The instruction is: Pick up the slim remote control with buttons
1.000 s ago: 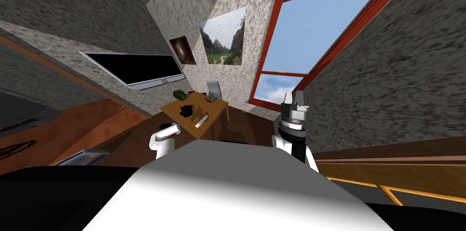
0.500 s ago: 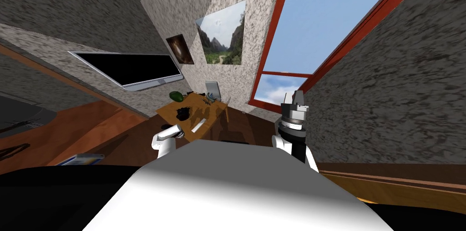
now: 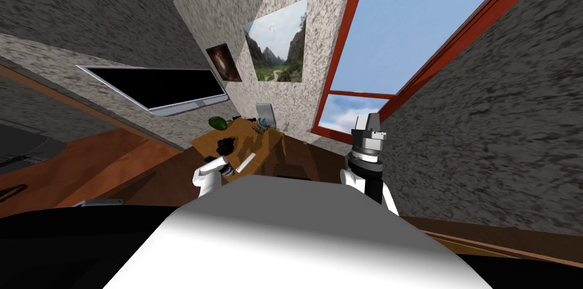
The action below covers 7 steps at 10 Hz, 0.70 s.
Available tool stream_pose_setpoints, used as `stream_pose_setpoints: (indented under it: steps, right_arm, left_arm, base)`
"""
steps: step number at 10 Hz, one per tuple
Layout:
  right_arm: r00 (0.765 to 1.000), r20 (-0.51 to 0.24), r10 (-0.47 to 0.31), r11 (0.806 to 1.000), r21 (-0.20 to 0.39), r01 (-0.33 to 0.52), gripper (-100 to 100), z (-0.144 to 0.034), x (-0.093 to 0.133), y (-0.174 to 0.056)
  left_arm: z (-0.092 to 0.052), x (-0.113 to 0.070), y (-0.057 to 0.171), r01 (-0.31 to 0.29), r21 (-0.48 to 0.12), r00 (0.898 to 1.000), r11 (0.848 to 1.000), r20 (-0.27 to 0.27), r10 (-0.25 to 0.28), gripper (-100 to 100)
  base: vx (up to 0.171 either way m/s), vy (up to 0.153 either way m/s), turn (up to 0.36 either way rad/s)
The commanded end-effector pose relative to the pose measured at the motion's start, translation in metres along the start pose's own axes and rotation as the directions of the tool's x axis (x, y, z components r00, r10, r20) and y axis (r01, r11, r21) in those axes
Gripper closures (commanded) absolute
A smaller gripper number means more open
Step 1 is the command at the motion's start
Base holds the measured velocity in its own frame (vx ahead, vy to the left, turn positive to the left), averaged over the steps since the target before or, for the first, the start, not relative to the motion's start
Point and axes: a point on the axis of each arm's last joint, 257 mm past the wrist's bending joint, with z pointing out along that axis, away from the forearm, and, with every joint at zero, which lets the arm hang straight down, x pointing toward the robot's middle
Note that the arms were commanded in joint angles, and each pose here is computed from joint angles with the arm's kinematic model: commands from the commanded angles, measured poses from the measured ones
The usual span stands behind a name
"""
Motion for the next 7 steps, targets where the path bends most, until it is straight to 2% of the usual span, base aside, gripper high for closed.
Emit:
stream_pose_setpoints:
  steps: [1, 2, 3, 4, 5, 6, 7]
  right_arm:
    - [1.000, 0.000, 0.000, 1.000, 0.000, 0.000, 0, 0.000, 0.000, 0.000]
    - [1.000, 0.000, 0.000, 1.000, 0.000, 0.000, 0, 0.000, 0.000, 0.000]
    - [1.000, 0.000, 0.000, 1.000, 0.000, 0.000, 0, 0.000, 0.000, 0.000]
    - [1.000, 0.000, 0.000, 1.000, 0.000, 0.000, 0, 0.000, 0.000, 0.000]
    - [1.000, 0.000, 0.000, 1.000, 0.000, 0.000, 0, 0.000, 0.000, 0.000]
    - [1.000, 0.000, 0.000, 1.000, 0.000, 0.000, 0, 0.000, 0.000, 0.000]
    - [1.000, 0.000, 0.000, 1.000, 0.000, 0.000, 0, 0.000, 0.000, 0.000]
  left_arm:
    - [0.003, 0.001, 0.014, 0.008, -0.053, 1.000, 0.999, 0.001, -0.008, -100]
    - [0.007, 0.003, 0.029, 0.022, -0.108, 1.000, 0.994, -0.002, -0.023, -100]
    - [0.006, 0.003, 0.033, 0.022, -0.122, 1.000, 0.992, 0.000, -0.023, -100]
    - [0.008, 0.005, 0.049, 0.034, -0.183, 0.999, 0.983, 0.000, -0.034, -100]
    - [0.008, 0.005, 0.049, 0.034, -0.183, 0.999, 0.983, 0.000, -0.034, -100]
    - [0.009, 0.007, 0.063, 0.043, -0.235, 0.999, 0.971, 0.000, -0.044, -100]
    - [0.009, 0.007, 0.063, 0.043, -0.235, 0.999, 0.971, 0.000, -0.044, -100]
  base:
    - [0.129, 0.031, -0.005]
    - [0.134, 0.038, 0.000]
    - [0.112, 0.016, -0.004]
    - [0.132, 0.010, 0.004]
    - [0.101, 0.005, -0.003]
    - [0.107, 0.018, 0.003]
    - [0.089, 0.025, 0.000]
